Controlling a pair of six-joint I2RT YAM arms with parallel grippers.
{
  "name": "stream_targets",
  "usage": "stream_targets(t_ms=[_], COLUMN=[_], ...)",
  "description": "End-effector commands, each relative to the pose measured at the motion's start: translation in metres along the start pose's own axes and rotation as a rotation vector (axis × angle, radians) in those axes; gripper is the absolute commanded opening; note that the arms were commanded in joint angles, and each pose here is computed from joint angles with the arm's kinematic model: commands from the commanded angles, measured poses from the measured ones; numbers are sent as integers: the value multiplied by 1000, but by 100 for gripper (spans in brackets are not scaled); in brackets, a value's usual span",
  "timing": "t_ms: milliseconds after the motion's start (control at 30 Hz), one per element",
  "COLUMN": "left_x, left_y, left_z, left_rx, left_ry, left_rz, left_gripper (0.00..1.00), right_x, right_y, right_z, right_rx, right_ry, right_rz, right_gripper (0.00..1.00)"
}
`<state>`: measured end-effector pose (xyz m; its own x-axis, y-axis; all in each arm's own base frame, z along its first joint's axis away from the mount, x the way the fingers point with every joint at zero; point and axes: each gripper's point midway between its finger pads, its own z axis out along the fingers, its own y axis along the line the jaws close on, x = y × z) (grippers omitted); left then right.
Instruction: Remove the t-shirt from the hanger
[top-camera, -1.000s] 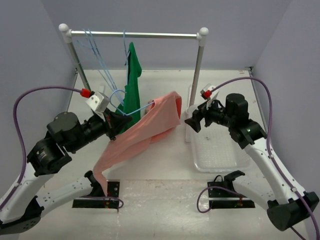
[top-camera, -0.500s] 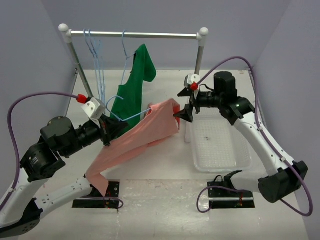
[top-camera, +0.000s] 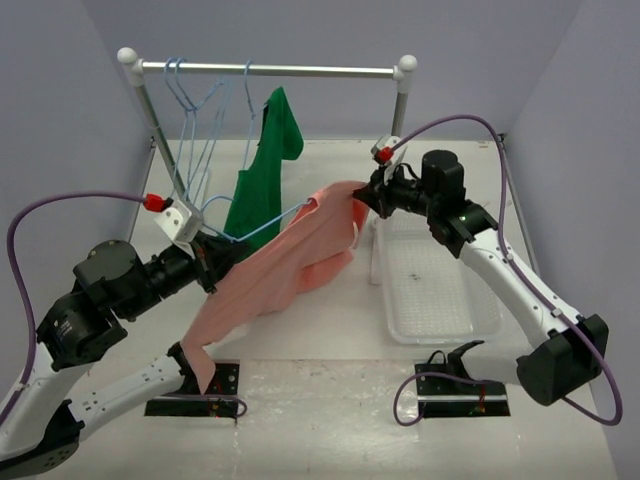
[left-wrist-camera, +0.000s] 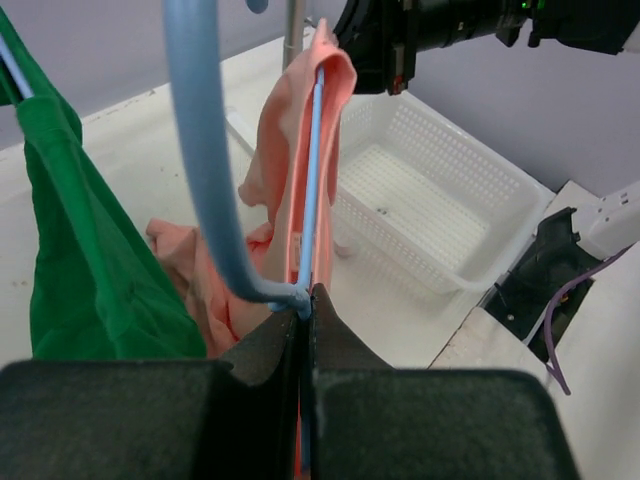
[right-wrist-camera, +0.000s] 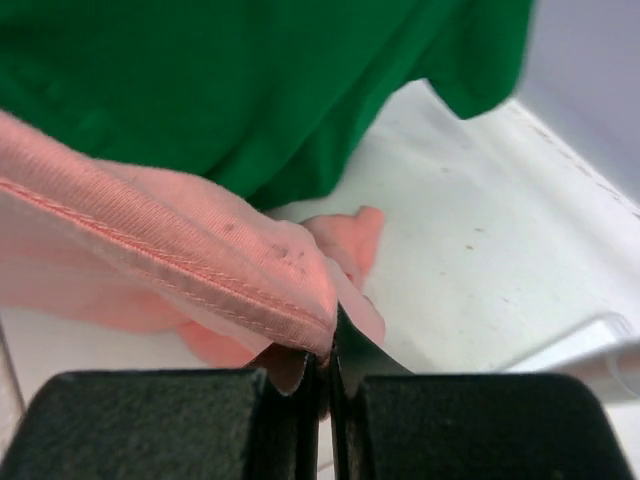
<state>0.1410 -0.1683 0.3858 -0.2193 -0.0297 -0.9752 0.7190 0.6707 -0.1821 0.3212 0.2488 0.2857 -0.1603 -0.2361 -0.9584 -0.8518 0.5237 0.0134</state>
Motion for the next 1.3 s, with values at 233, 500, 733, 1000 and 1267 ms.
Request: stream_targets(t_ms=[233, 500, 733, 1000, 1267], left_x=[-42, -63, -76, -102, -102], left_y=[15, 2, -6, 17, 47], left_z=[-28, -12, 41, 88, 127], left_rx=[-97, -16, 23, -134, -326], left_ry=[-186, -342, -376, -356, -256], left_rz=[-1, -21, -36, -68, -75], left_gripper=[0, 0, 0, 0, 0], right_x=[-2, 0, -3, 16, 72], right_y=[-93, -34, 69, 43, 53], right_z=[-61, -49, -27, -40, -17], right_rx=[461, 262, -42, 189, 155], right_ry=[-131, -110, -115, -91, 99], right_rz=[225, 140, 37, 245, 346], right_gripper=[0, 0, 0, 0, 39])
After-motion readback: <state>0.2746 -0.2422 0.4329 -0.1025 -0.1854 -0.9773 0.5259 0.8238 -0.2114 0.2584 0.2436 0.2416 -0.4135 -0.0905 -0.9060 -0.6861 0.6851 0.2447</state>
